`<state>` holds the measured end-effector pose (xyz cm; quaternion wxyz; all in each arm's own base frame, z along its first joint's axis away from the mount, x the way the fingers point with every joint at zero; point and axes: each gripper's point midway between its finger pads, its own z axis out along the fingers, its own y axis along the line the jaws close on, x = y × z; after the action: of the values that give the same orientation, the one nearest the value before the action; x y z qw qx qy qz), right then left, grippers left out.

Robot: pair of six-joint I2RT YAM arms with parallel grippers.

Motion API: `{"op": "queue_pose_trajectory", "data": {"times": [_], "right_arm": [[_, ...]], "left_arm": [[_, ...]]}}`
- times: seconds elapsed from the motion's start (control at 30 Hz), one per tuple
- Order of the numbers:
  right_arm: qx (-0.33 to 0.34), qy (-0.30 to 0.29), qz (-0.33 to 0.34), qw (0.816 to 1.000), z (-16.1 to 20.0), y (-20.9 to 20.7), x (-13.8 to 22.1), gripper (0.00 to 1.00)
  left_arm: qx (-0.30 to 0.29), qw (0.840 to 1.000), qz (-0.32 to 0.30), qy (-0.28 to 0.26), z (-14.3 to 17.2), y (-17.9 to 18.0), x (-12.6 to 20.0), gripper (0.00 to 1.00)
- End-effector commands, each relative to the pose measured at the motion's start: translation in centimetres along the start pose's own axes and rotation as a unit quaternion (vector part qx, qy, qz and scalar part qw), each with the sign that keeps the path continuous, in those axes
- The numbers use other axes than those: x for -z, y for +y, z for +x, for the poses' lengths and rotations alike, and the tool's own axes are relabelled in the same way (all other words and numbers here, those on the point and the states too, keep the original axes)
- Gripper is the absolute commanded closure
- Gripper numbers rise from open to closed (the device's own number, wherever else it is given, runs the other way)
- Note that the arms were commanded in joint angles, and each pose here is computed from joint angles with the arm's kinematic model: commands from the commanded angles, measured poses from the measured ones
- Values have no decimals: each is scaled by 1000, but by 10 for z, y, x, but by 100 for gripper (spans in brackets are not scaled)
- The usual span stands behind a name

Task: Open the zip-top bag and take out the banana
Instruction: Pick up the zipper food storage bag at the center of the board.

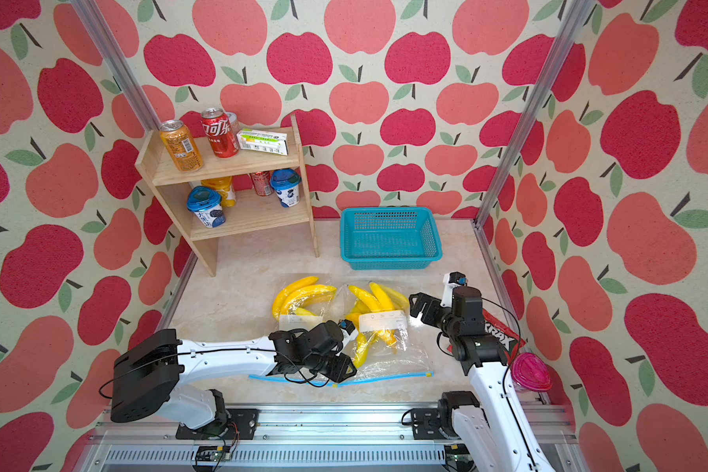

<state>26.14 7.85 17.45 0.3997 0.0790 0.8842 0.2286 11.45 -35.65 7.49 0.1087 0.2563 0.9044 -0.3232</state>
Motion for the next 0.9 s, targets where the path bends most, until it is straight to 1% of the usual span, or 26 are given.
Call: {"op": "queue_pose_trajectory", "data": {"times": [0.0, 0.07, 0.17, 0.3, 0.4, 0.47, 0.5, 0.57, 0.63, 0.77, 0.87], "right_arm": [[8, -6, -3, 1000, 0, -1, 0, 0], [13, -9, -13, 1000, -2, 3, 0, 0], [31, -16, -23, 999, -7, 8, 3, 2], [59, -44, -44, 996, -21, 21, 13, 4], [61, -55, -56, 995, -32, 31, 23, 7], [48, -47, -61, 996, -33, 35, 27, 13], [37, -39, -68, 996, -30, 37, 26, 18], [7, -18, -93, 995, -21, 42, 19, 23], [-20, -1, -95, 995, -15, 39, 10, 23], [-62, -13, -111, 992, -20, 35, 8, 23], [-90, -9, -127, 988, -23, 30, 8, 23]], "left_arm": [[-16, 998, 17, -61, -33, -21, 22, 86], [-10, 996, 8, -89, -50, -18, 35, 93], [8, 990, 26, -136, -84, -11, 62, 97], [11, 979, 31, -202, -140, -4, 110, 98], [4, 972, 38, -233, -171, -6, 141, 97], [-3, 970, 41, -240, -183, -6, 150, 97], [-3, 970, 41, -239, -187, -5, 152, 97], [-8, 972, 45, -228, -188, -2, 149, 97], [-7, 974, 48, -223, -185, 2, 147, 97], [1, 975, 48, -219, -171, 16, 143, 95], [9, 973, 49, -227, -165, 26, 146, 95]]}}
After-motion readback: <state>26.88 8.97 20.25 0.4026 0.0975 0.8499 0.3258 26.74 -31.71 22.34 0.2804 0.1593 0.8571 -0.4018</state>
